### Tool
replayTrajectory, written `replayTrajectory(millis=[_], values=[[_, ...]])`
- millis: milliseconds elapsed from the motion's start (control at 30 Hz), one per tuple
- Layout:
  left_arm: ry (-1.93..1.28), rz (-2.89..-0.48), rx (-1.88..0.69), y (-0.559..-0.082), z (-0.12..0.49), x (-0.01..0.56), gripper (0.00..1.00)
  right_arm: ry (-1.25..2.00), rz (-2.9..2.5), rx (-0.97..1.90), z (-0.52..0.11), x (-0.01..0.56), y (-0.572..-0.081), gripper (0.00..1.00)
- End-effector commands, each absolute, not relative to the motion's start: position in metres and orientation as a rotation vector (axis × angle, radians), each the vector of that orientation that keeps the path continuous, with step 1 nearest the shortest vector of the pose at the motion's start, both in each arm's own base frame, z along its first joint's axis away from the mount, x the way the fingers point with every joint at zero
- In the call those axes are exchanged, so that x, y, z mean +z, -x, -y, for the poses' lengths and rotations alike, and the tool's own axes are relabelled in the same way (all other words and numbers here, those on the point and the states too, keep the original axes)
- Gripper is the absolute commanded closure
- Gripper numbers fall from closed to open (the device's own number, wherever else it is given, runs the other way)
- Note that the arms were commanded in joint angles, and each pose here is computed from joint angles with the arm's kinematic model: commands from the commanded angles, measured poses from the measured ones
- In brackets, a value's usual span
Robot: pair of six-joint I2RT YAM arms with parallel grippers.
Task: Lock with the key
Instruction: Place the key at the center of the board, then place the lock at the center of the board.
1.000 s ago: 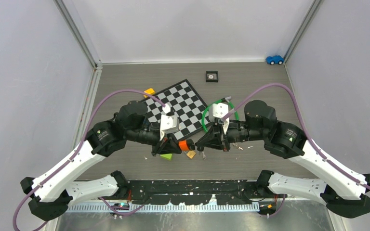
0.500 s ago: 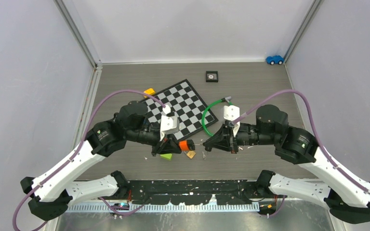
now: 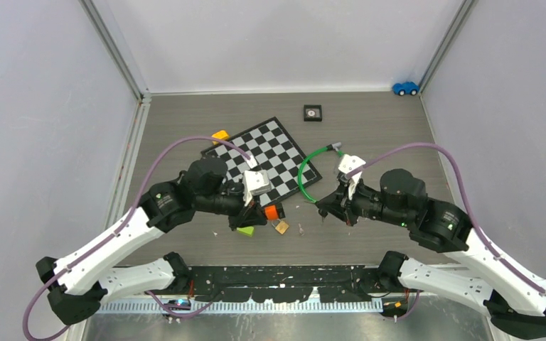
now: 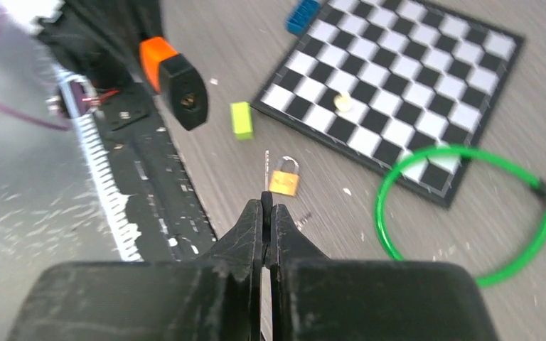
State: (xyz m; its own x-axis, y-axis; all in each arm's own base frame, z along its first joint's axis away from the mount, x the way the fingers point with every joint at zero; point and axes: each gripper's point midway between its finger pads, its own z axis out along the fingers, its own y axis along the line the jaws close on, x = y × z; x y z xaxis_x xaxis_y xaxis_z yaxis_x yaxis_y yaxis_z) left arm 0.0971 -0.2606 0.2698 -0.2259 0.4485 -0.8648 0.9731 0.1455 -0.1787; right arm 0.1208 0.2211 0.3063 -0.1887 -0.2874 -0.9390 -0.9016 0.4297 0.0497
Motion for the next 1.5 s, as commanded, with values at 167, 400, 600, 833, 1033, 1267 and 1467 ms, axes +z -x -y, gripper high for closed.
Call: replayTrajectory(millis=[167, 400, 600, 833, 1033, 1267, 1467], values=[[-0.894, -1.991, -0.898, -0.164, 0.286, 0.228, 1.0, 0.453, -1.89, 0.657, -0.197, 0.253, -0.173, 1.0], [-0.871, -2.011, -0.918, -0.181, 0.311, 0.186, 1.0, 0.176, -1.965, 0.673, -0.194, 0.182, -0.186, 1.0], [-0.899, -2.045, -0.936, -0.193, 0.333, 0.152, 1.0, 0.112, -1.966, 0.714, -0.198, 0.144, -0.188, 1.0], [-0.954, -2.134, -1.017, -0.196, 0.364, 0.104, 1.0, 0.04, -1.976, 0.656, -0.193, 0.123, -0.198, 0.95], [-1.0, -2.233, -1.08, -0.191, 0.379, 0.059, 1.0, -0.008, -2.022, 0.648, -0.196, 0.101, -0.2, 0.89], [-0.963, -2.29, -0.974, -0.203, 0.374, 0.045, 0.71, 0.005, -2.09, 0.554, -0.187, 0.089, -0.198, 0.56], [-0.982, -2.264, -0.814, -0.214, 0.354, 0.07, 0.39, -0.003, -2.004, 0.472, -0.167, 0.124, -0.206, 0.44]])
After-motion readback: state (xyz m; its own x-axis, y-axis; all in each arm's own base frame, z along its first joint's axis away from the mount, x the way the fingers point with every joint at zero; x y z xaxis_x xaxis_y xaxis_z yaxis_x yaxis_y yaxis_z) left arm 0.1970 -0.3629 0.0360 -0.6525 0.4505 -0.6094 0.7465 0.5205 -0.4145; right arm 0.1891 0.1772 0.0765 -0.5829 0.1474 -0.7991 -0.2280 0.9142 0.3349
